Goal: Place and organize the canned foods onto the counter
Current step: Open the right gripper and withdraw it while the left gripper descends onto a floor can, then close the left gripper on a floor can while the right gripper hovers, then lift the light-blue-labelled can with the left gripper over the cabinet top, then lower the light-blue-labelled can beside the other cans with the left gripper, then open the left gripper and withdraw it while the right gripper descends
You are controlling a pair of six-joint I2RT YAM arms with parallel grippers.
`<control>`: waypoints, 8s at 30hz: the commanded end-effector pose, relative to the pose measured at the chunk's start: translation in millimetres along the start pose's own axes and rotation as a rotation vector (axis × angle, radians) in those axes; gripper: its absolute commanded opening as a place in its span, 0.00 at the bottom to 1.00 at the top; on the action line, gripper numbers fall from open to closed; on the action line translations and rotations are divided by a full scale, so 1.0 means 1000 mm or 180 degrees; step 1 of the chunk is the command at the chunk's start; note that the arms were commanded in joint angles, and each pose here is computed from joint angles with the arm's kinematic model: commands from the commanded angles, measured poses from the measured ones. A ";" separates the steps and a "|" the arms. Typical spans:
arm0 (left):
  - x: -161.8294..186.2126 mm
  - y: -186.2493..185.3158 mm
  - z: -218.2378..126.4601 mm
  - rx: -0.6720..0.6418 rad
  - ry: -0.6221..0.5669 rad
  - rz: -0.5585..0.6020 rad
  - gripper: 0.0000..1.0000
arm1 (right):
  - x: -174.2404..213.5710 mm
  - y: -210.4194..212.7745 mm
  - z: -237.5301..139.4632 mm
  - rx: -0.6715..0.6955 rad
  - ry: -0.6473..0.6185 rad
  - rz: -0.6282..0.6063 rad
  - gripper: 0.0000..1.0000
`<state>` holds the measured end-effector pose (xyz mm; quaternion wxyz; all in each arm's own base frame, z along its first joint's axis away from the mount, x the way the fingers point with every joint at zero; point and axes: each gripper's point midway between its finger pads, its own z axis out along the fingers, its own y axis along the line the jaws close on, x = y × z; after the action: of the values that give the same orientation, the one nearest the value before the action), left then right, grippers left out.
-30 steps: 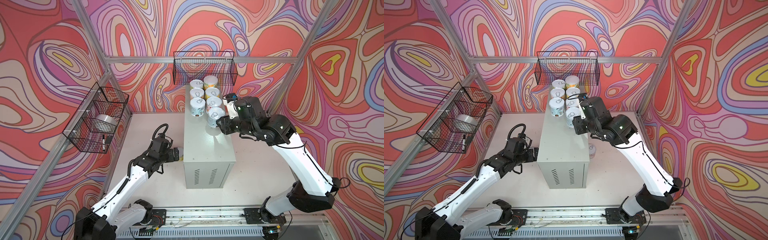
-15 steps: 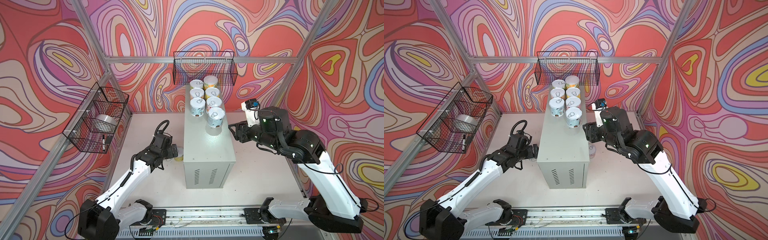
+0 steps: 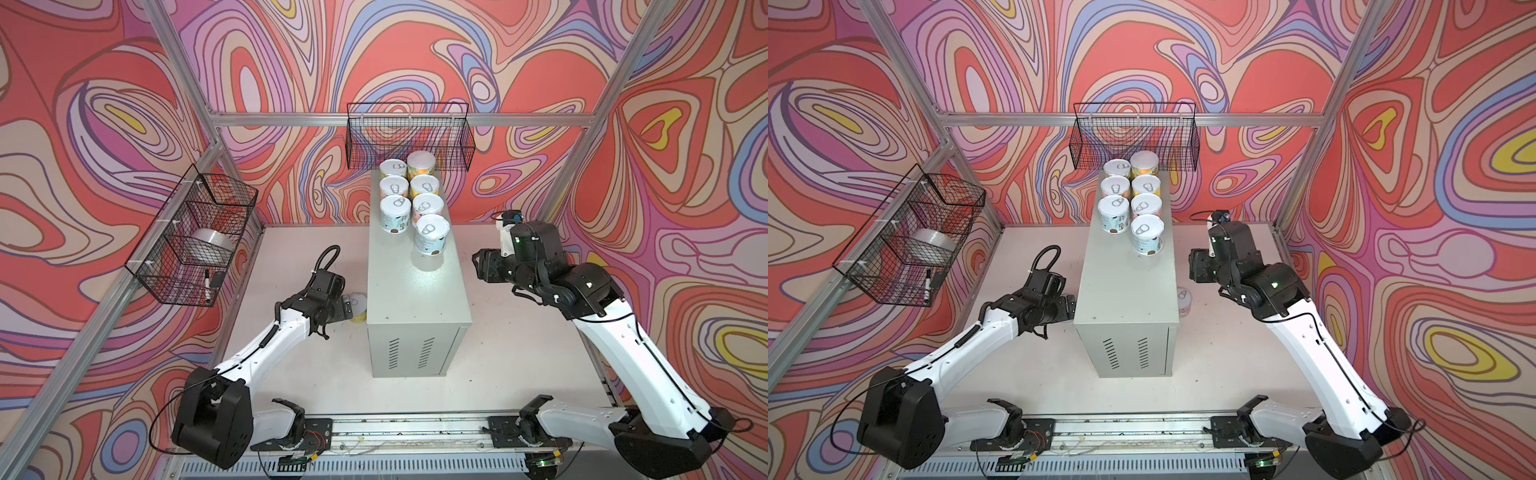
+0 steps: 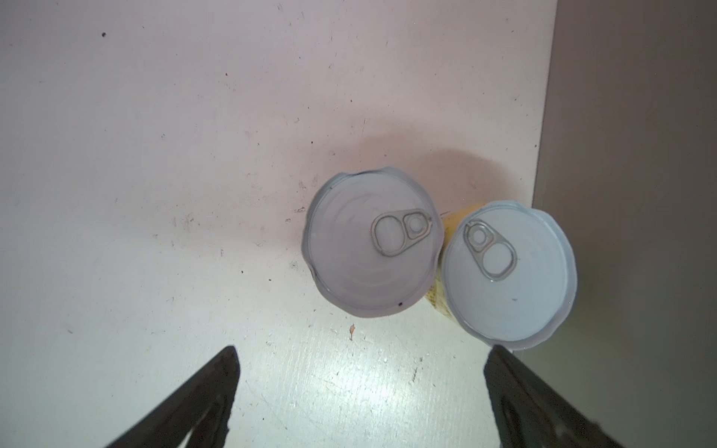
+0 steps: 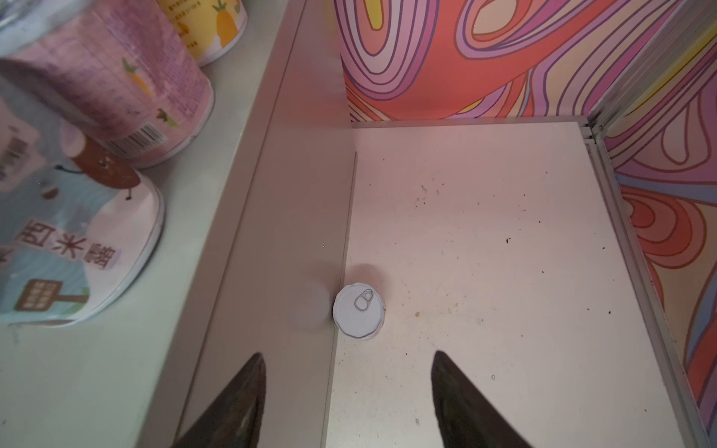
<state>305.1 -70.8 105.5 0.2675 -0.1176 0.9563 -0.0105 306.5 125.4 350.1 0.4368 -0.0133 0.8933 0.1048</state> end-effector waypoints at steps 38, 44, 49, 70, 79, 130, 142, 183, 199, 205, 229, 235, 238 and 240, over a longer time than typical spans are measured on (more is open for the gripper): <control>-0.038 0.006 0.077 -0.0191 0.0051 -0.0367 0.96 | 0.022 -0.024 0.051 -0.0237 0.0161 0.0436 0.69; -0.029 0.006 0.092 -0.0242 0.0171 -0.0380 0.95 | 0.024 -0.023 0.056 -0.0250 0.0195 0.0437 0.69; -0.012 0.013 0.101 -0.0314 0.0278 -0.0435 0.94 | 0.028 -0.024 0.061 -0.0242 0.0224 0.0442 0.69; -0.018 0.015 0.106 -0.0462 0.0330 -0.0398 0.73 | 0.035 -0.027 0.066 -0.0223 0.0212 0.0444 0.69; -0.024 0.013 0.089 -0.0388 0.0325 -0.0264 0.00 | 0.038 -0.030 0.064 -0.0194 0.0205 0.0439 0.69; -0.116 -0.183 -0.292 0.1263 -0.0895 0.1789 0.00 | -0.008 -0.022 0.000 -0.0423 -0.0371 0.0271 0.71; -0.113 -0.211 -0.271 0.1304 -0.0782 0.1920 0.00 | -0.008 -0.014 0.007 -0.0553 -0.0359 0.0301 0.70; -0.079 -0.202 -0.271 0.1720 -0.0695 0.1860 0.88 | -0.018 -0.007 -0.001 -0.0673 -0.0390 0.0335 0.70; -0.095 -0.191 -0.256 0.1376 -0.0903 0.1738 0.61 | -0.022 -0.005 0.001 -0.0683 -0.0402 0.0389 0.68; -0.099 -0.190 -0.252 0.1300 -0.0929 0.1701 0.61 | -0.022 -0.005 0.002 -0.0689 -0.0402 0.0391 0.68; -0.107 -0.193 -0.232 0.1315 -0.0905 0.1615 0.57 | -0.016 -0.005 0.006 -0.0711 -0.0345 0.0417 0.67; -0.109 -0.191 -0.229 0.1267 -0.0922 0.1613 0.57 | -0.016 -0.005 0.006 -0.0709 -0.0343 0.0417 0.67; -0.106 -0.191 -0.229 0.1300 -0.0882 0.1626 0.56 | -0.016 -0.005 0.006 -0.0708 -0.0340 0.0416 0.67; -0.104 -0.190 -0.232 0.1345 -0.0875 0.1643 0.58 | -0.015 -0.005 0.006 -0.0699 -0.0330 0.0419 0.67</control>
<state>311.7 -243.7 375.0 0.4062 0.1883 0.8859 -0.1217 320.0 121.3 354.3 0.4665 0.0007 0.8546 0.2284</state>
